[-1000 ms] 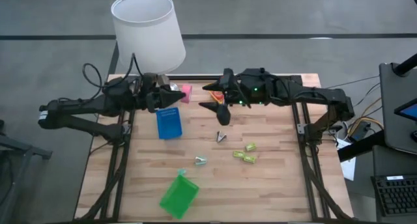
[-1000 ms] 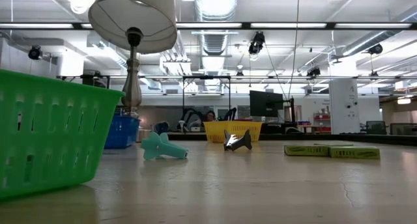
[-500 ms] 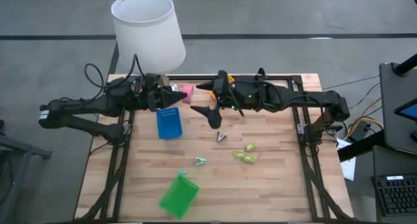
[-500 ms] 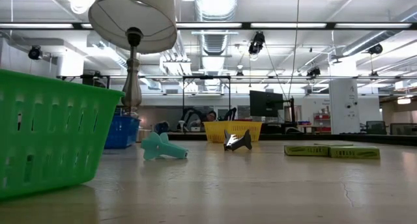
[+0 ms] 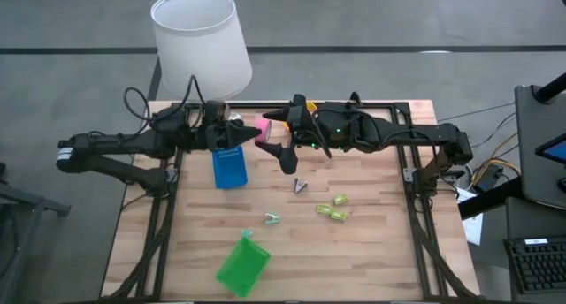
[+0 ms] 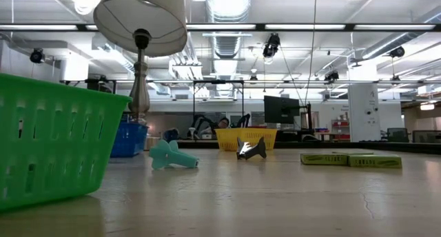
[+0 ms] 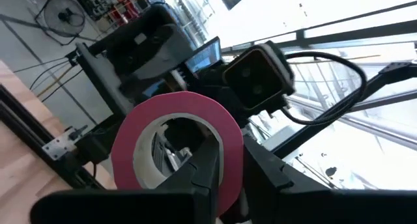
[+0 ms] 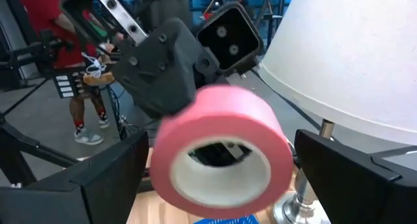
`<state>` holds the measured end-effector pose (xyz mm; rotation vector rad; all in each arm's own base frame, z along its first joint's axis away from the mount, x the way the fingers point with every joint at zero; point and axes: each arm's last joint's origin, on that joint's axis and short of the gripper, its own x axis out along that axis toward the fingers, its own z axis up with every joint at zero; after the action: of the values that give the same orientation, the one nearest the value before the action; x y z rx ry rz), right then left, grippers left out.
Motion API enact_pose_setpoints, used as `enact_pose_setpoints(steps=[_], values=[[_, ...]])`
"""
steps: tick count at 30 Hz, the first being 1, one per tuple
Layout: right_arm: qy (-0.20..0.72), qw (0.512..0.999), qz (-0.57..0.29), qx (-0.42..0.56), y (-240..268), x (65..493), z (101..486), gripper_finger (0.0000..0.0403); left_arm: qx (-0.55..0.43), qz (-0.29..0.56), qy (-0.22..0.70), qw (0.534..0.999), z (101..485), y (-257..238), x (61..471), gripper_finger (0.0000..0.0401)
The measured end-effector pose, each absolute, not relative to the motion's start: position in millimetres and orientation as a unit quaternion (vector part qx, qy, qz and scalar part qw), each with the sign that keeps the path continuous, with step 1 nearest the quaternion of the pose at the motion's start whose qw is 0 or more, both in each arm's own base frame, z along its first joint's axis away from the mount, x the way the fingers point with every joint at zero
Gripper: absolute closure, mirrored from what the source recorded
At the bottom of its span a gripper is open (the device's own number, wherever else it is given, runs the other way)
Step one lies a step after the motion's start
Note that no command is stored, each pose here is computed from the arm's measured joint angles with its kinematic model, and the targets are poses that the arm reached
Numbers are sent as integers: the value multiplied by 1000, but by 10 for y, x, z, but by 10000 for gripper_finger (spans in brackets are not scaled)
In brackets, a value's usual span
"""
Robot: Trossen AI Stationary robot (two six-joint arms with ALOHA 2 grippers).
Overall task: Pick and place Stapler, Stapler remover, tape
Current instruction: Put the pink tape into the yellow bin
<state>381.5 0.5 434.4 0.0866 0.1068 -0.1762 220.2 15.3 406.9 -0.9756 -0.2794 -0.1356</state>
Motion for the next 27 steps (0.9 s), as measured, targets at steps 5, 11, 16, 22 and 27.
enact_pose_setpoints(steps=[5, 11, 16, 22, 27], values=[[53, 994, -88, 44, 5, 3813, 4350, 47, -466, -66, -136, 872, 4077, 153, 2195, 350], [54, 994, -86, 44, 7, 3813, 4348, 103, -463, -68, -142, 872, 4100, 154, 2185, 350], [54, 994, -82, 47, 9, 3814, 4350, 136, -461, -69, -144, 873, 4101, 153, 2185, 350], [53, 994, -82, 47, 7, 3813, 4351, 133, -459, -67, -148, 873, 4112, 155, 2177, 340], [50, 994, -85, 45, 4, 3775, 4387, 136, -464, -56, -164, 869, 4143, 160, 2132, 299]])
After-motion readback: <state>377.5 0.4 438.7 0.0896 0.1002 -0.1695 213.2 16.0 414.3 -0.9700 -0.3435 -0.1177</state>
